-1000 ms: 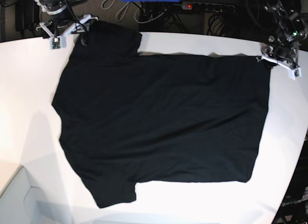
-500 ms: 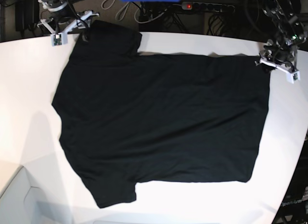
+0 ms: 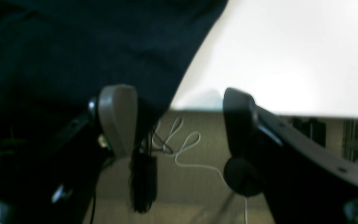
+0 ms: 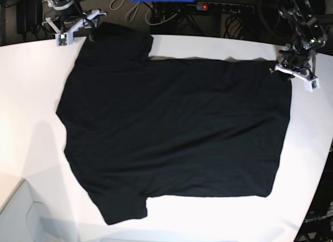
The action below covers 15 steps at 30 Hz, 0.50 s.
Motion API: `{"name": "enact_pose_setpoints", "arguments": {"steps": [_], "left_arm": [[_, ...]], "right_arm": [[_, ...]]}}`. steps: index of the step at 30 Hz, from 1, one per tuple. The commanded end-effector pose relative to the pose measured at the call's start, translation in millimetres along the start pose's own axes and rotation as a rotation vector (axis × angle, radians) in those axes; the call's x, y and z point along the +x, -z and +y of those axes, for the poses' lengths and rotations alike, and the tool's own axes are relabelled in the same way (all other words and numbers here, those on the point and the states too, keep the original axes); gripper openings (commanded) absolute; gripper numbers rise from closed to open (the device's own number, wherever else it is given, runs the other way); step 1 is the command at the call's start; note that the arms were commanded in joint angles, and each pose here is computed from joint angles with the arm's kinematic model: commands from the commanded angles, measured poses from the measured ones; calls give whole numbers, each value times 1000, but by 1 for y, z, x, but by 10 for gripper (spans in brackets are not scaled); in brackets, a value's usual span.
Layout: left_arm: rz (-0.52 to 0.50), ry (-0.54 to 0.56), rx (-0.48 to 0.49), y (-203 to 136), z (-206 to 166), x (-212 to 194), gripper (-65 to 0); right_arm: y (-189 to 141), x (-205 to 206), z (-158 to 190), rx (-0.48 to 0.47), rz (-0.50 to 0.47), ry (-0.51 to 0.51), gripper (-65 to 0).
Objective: Layout the t-shirt on the table in an organized manner, then fold the t-shirt properly
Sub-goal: 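Lift the pinched corners with both grippers and fold toward the hem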
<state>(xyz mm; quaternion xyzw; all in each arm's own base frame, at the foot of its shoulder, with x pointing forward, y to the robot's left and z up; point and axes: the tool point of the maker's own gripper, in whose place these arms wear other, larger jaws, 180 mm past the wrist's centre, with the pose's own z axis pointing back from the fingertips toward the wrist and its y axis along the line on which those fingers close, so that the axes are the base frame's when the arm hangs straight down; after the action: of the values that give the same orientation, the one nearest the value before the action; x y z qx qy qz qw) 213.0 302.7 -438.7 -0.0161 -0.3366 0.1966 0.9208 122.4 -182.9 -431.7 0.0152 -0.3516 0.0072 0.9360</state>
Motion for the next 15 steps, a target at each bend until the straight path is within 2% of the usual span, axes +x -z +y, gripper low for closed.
{"name": "enact_pose_setpoints", "arguments": {"steps": [1,2,15], "left_arm": [[99,10,8,0,2,-22,-595],[95,6,7,0,1,-21,-647],[99,6,11,0,2,-22,-649]], "right_arm": [[-2,-7,-2,-2,29,6,-223],[-1,-7,-2,-2,29,5,-223],[4,-1,1,6,18,9,-181]]}}
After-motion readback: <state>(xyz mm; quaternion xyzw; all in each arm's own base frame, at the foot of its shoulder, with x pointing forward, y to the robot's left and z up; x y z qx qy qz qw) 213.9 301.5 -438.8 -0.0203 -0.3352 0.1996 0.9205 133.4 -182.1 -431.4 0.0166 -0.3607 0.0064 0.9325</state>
